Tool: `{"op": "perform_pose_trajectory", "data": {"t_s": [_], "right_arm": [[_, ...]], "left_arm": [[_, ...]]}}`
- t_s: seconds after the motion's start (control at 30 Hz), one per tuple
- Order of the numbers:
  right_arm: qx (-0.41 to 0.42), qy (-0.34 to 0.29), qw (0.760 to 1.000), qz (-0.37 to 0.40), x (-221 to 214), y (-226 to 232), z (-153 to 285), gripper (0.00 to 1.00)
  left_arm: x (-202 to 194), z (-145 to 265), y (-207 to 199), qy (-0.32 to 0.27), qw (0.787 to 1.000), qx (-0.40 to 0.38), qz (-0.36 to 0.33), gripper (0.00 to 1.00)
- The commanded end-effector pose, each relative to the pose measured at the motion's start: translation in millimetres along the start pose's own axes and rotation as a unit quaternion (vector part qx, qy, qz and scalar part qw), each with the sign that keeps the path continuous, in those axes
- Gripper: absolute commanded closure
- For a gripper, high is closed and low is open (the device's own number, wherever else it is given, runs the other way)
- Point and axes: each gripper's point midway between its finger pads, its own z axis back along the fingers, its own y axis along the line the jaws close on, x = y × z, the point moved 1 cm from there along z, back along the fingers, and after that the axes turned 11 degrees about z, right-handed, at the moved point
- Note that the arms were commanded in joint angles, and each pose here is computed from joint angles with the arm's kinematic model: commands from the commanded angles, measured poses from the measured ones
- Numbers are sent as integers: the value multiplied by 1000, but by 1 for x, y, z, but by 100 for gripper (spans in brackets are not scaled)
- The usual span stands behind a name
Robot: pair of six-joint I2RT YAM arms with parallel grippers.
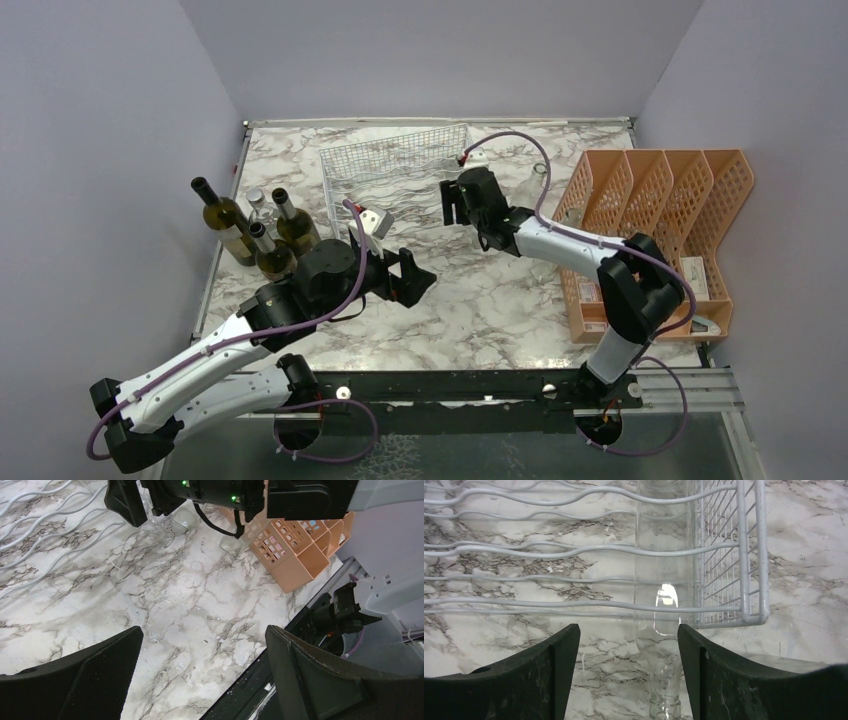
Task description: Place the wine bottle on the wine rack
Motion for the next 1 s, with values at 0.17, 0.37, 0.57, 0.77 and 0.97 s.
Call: {"op": "perform_pose_trajectory", "data": {"t_s": [0.17, 0.37, 0.57, 0.77, 0.97], "right_arm": [[24, -72, 997, -12, 68, -9, 65, 27], [-21, -119, 993, -16, 110, -41, 110, 26], [-119, -128, 985, 1, 128, -84, 138, 17], [-194, -125, 973, 15, 133, -117, 146, 10], [-211, -106, 972, -8, 112, -138, 140, 10]], "left_arm": [[13, 8, -2, -20, 1000, 1, -18, 1], [19, 10, -3, -29, 999, 2, -24, 1], [19, 10, -5, -27, 999, -5, -30, 1], [19, 11, -4, -30, 999, -5, -31, 1], [19, 10, -2, -33, 999, 2, -26, 1]]}}
